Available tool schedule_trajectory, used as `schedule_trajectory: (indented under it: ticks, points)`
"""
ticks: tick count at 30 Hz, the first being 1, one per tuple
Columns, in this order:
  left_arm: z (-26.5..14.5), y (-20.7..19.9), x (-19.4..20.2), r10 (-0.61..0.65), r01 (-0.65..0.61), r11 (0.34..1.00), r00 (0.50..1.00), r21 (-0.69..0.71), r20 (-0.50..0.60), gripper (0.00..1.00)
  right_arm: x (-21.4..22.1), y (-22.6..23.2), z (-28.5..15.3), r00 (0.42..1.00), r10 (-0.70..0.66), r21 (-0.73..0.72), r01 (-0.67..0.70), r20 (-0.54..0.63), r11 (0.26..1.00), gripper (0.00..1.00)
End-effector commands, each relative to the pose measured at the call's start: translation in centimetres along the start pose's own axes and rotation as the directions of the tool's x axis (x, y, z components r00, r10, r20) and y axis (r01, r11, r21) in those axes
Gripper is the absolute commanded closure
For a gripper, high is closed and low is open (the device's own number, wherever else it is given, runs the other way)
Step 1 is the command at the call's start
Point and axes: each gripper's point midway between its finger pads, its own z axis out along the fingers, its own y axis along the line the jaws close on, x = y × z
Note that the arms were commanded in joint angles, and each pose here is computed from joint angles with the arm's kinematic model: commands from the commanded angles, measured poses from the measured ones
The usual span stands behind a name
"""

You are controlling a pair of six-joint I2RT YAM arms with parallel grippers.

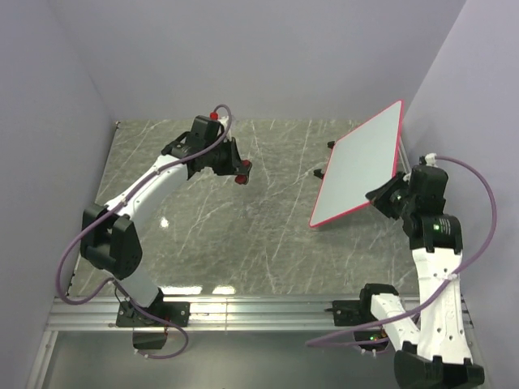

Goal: Erase the whiteboard

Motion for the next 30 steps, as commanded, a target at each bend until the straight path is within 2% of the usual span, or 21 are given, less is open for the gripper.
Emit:
schedule_trajectory:
  ticks: [1, 9, 22, 30]
  points:
    - [-2.7, -1.1, -1.5, 0.046, -0.046, 0.999, 0.996, -0.002, 0.073, 1.0, -9.5, 6.3, -3.1, 0.929, -0.047, -0.176, 0.119, 0.367, 0.977, 1.0]
    - [-4.1, -1.1, -1.7, 0.057, -0.055, 0.998, 0.993, -0.022, 0.101, 1.0, -11.5, 4.4, -1.6, 0.896, -0.037, -0.074, 0.078, 0.442, 0.994, 1.0]
    - [-4.1, 0.0, -1.1, 0.048, -0.041, 0.997, 0.994, -0.062, 0.103, 1.0, -8.8, 1.3, 7.1, 0.936, 0.016, -0.035, -0.004, 0.351, 0.999, 1.0]
    - [-3.6, 0.8, -0.9, 0.052, -0.043, 0.995, 0.994, -0.088, 0.101, 1.0, -7.0, 0.7, 8.8, 0.956, 0.028, -0.034, -0.019, 0.29, 0.999, 1.0]
